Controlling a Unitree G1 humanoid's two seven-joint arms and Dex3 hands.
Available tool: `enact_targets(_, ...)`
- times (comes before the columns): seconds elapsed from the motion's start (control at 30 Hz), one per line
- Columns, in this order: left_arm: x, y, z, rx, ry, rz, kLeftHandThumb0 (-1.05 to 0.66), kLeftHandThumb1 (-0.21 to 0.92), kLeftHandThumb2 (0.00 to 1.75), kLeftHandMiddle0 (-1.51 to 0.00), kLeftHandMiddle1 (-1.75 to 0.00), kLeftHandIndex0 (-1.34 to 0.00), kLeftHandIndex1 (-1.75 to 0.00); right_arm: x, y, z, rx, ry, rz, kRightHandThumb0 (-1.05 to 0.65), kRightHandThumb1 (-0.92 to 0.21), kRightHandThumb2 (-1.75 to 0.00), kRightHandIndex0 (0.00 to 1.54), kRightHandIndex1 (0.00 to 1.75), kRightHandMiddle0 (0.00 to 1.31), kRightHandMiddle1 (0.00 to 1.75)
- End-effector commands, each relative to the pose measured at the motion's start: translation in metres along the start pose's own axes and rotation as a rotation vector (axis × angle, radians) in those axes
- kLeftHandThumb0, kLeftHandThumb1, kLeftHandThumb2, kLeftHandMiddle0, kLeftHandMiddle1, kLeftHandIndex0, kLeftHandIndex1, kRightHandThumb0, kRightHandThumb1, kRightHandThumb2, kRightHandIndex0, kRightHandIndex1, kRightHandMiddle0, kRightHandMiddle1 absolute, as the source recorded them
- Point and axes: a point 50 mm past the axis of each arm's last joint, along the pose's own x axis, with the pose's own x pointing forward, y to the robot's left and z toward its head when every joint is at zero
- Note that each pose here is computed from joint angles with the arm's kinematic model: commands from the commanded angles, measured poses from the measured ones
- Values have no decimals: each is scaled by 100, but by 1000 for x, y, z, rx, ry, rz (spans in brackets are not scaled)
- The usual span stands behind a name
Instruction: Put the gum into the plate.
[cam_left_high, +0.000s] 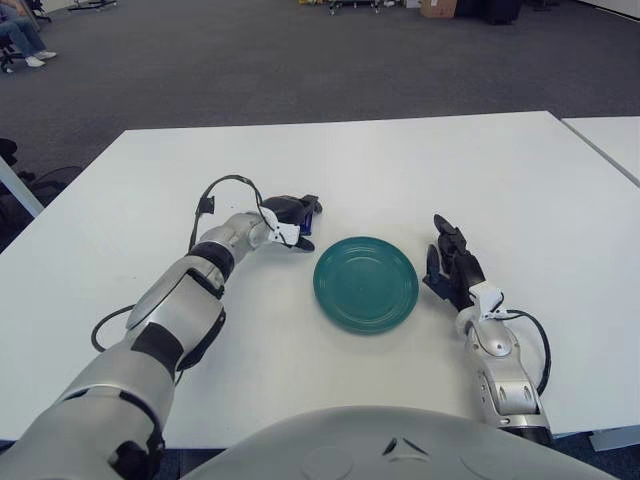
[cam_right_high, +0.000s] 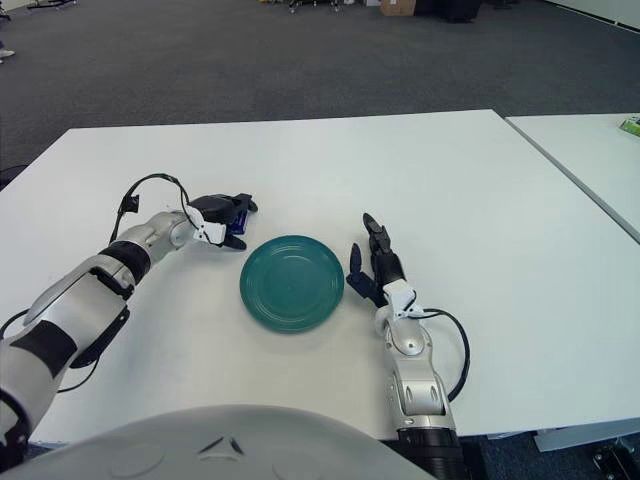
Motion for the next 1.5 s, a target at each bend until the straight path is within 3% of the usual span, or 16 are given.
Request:
enact_targets(0.0,-6,-26,-15,-14,100,-129,16,66,60,-46,-137,-13,-165,-6,-4,-22,9,125,-14,-76,-92,-99,5,0,0,30)
enact_targets(0.17,-13,-37,-26,-80,157,-65,3,32,120,-63,-149,-47,-173,-4,-7,-24,18,135,-29,-77,-92,-98,6,0,0,33)
enact_targets(0.37,-12,-33,-24,-138,151,17,1,12,150,-73,-164,-60,-174,-1,-10,-25,34,138,-51,-79,-92,-97,8,1,0,37)
enact_targets(0.67,-13,-28,-25,-228,128,78,0,5,158,-82,-162,-62,-175,2,-12,-27,47,137,-75,-80,-92,-96,10,1,0,42)
enact_targets(1.07,-18,-23,-30,-255,108,128,0,7,157,-82,-163,-58,-175,3,-12,-27,48,134,-110,-81,-92,-95,15,2,0,49)
enact_targets(1.33,-28,9,-38,-226,43,234,0,10,155,-79,-166,-56,-175,4,-12,-28,47,130,-115,-81,-92,-95,17,2,0,54)
enact_targets(1.47,-32,15,-38,-218,3,284,0,11,154,-76,-170,-55,-175,4,-12,-28,45,130,-112,-82,-92,-95,18,2,0,56)
